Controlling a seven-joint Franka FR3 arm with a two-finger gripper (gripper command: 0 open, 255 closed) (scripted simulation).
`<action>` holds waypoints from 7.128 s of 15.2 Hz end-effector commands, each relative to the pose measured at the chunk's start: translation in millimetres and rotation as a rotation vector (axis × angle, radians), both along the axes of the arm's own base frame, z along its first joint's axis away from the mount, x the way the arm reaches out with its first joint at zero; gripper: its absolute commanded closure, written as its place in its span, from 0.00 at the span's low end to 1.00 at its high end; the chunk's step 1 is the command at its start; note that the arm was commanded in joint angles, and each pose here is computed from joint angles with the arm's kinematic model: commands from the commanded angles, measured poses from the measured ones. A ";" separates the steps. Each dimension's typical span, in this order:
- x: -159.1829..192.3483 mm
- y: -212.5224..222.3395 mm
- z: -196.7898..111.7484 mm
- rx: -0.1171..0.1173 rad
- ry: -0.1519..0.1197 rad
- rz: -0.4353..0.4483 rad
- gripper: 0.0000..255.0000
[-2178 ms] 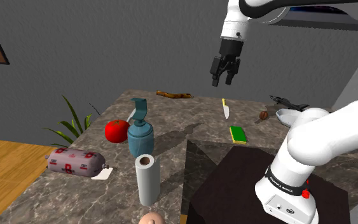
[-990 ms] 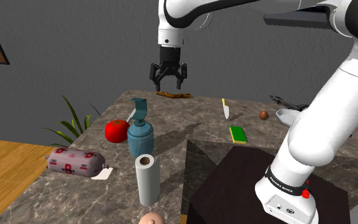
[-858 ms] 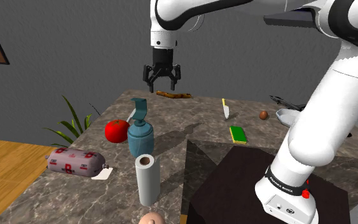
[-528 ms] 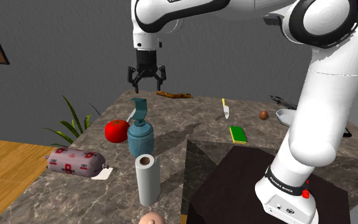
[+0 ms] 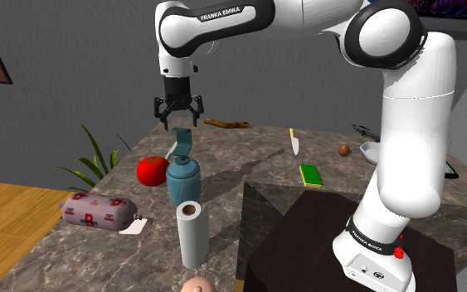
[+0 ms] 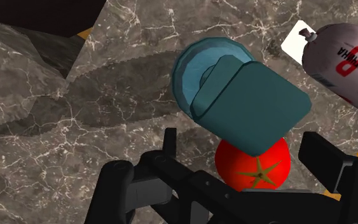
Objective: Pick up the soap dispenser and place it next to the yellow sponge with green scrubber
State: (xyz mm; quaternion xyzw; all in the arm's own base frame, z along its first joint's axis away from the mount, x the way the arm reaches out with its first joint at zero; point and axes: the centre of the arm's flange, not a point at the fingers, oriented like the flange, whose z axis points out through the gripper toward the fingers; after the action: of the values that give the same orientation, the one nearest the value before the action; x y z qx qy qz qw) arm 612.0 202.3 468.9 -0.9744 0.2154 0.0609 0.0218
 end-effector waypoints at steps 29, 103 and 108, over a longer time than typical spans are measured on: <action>-1.8 1.2 28.5 0.000 -0.001 0.000 1.00; -444.9 -495.0 312.0 0.000 -0.001 0.000 1.00; -444.9 -495.0 285.6 0.000 -0.001 0.000 1.00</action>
State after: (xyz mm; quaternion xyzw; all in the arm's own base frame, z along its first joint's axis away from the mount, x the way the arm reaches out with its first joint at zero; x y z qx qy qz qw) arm 167.9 -293.0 760.5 -0.9743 0.2157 0.0611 0.0221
